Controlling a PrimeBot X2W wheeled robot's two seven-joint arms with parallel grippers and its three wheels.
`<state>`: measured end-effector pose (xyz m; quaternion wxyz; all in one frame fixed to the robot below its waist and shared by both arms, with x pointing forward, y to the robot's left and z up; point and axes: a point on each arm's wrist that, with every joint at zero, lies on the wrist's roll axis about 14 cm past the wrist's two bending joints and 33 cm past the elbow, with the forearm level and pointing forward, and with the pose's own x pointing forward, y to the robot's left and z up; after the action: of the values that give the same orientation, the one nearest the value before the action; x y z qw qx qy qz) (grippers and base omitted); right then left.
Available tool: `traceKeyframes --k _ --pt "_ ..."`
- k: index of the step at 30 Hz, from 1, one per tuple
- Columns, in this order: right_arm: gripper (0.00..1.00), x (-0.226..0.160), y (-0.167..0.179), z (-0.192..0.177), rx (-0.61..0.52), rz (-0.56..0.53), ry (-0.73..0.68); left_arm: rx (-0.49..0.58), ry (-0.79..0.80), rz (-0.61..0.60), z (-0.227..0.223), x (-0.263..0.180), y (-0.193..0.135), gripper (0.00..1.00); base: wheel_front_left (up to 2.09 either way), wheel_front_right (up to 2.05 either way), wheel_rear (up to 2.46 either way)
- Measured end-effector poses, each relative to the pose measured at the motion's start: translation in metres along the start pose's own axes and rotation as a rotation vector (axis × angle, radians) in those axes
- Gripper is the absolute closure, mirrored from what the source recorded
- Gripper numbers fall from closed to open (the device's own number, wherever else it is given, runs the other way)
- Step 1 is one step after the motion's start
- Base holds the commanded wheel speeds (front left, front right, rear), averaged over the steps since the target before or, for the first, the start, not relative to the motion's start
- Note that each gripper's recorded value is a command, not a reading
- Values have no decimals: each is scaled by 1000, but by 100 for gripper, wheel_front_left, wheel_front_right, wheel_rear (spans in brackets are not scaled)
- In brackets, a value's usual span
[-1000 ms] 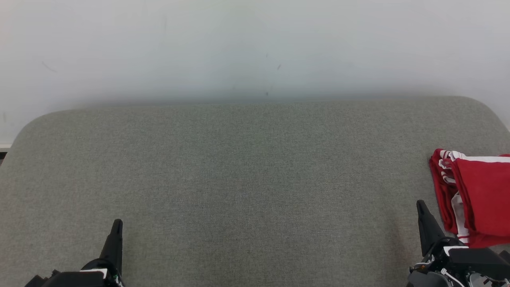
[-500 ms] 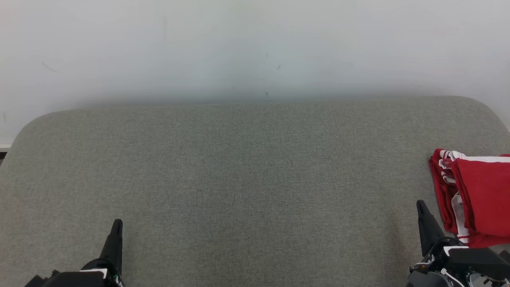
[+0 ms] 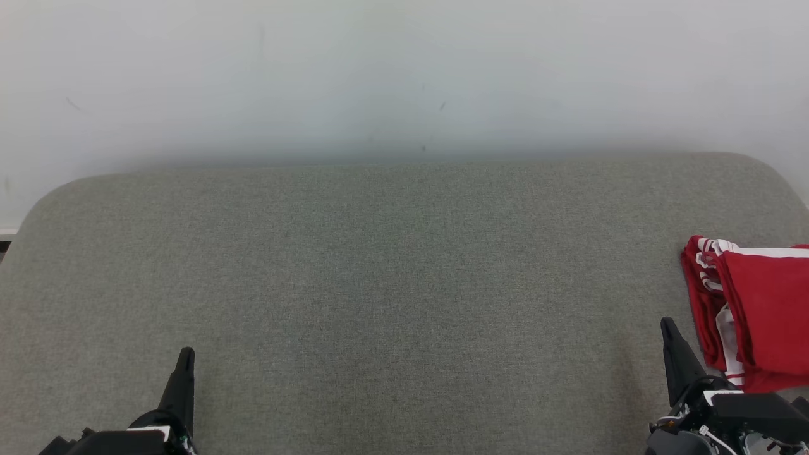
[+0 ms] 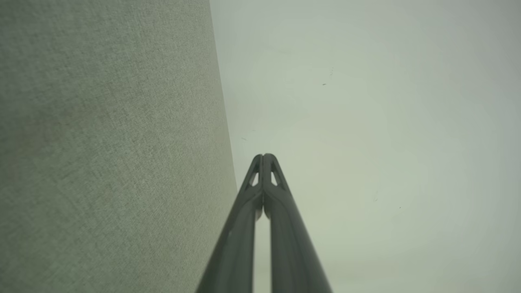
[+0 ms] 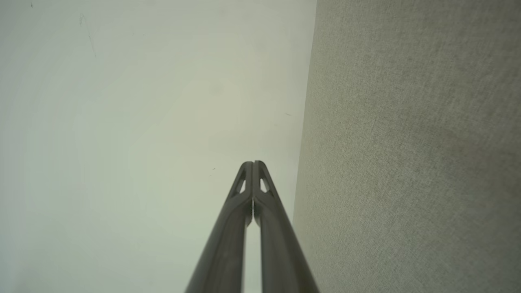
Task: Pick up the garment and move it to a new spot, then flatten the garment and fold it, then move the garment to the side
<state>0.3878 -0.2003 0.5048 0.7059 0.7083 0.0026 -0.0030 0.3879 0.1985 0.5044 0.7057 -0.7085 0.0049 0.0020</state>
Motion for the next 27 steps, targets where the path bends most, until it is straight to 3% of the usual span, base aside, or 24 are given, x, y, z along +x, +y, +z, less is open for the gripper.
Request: traceKeyframes --k 27 --pt "100 0 0 0 0 0 0 0 0 0 0 0 0 100 0 0 0"
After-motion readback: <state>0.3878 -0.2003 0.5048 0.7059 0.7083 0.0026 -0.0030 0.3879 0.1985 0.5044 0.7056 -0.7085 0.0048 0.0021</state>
